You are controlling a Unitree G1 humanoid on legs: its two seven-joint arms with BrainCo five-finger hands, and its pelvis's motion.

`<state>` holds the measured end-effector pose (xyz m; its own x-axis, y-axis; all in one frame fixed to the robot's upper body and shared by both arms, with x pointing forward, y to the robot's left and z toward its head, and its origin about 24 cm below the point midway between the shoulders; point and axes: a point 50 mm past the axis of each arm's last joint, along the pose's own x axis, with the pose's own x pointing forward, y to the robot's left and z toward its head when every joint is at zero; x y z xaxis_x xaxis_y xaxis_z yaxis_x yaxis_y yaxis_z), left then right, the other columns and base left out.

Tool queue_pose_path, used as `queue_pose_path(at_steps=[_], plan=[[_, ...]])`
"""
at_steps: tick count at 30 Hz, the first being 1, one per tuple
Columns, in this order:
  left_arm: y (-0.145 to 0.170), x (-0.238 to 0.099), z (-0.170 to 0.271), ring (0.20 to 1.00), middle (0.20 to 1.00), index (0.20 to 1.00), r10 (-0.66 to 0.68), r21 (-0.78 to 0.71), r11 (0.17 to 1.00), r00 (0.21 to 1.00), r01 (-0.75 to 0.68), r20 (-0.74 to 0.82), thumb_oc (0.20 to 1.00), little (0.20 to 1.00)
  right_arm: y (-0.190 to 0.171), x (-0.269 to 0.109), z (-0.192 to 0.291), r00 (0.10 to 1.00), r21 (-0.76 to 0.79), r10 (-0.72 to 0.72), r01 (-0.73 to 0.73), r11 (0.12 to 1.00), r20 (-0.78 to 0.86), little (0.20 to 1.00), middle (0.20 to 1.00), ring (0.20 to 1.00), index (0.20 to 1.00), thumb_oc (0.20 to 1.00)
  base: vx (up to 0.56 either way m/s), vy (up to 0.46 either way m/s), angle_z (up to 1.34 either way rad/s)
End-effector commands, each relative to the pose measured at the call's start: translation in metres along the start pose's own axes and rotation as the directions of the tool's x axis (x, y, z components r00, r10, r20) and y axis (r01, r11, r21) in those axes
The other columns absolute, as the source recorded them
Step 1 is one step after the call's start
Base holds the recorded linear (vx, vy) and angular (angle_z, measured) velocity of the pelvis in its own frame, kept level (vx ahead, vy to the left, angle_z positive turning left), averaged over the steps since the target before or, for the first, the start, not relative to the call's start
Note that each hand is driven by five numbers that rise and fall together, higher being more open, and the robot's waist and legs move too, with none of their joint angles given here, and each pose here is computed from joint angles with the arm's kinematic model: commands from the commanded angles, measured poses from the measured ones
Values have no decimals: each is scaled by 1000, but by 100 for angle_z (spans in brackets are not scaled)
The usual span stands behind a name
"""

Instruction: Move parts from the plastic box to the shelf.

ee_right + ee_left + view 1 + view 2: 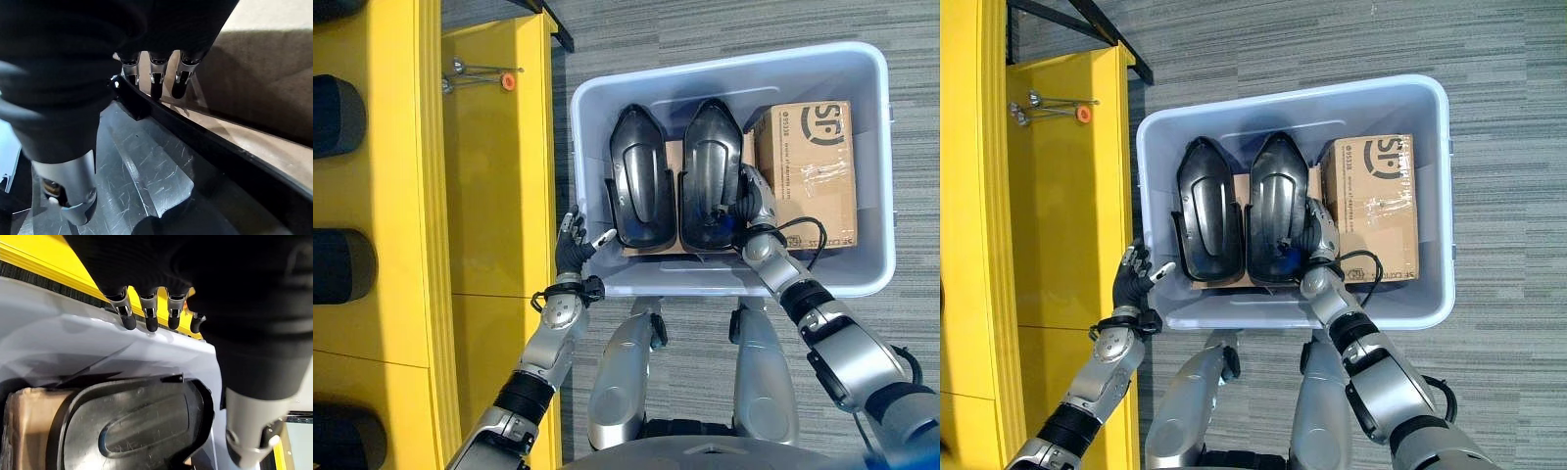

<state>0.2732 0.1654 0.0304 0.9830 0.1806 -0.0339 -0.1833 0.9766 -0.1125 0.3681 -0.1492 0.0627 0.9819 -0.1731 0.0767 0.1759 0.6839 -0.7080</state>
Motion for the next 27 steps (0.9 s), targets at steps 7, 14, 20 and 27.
queue_pose_path(at_steps=[7, 14, 20, 27], plan=[[2, 4, 17, 1000, 1000, 1000, -5, 26, 1000, 995, 2, 104, 1000, 1000, 24, -13, -15, 994, -32, 72, -75, 997, -87, 1000, 1000, 1000, 1000, 1000, 0, 0, 0], [3, 6, 18, 1000, 1000, 1000, 3, 36, 999, 994, -7, 106, 1000, 1000, 26, -15, -7, 996, 11, 71, -70, 997, -48, 1000, 1000, 1000, 1000, 1000, 0, 0, 0], [4, 7, 19, 1000, 1000, 1000, 15, 37, 999, 994, -19, 111, 1000, 1000, 21, -16, 18, 996, 73, 45, -51, 996, 75, 1000, 1000, 1000, 1000, 1000, 0, 0, 0], [7, 8, 20, 1000, 1000, 1000, 39, 37, 998, 993, -43, 113, 1000, 1000, 9, -18, 44, 983, 178, -11, -23, 984, 184, 1000, 1000, 1000, 1000, 1000, 0, 0, 0]])
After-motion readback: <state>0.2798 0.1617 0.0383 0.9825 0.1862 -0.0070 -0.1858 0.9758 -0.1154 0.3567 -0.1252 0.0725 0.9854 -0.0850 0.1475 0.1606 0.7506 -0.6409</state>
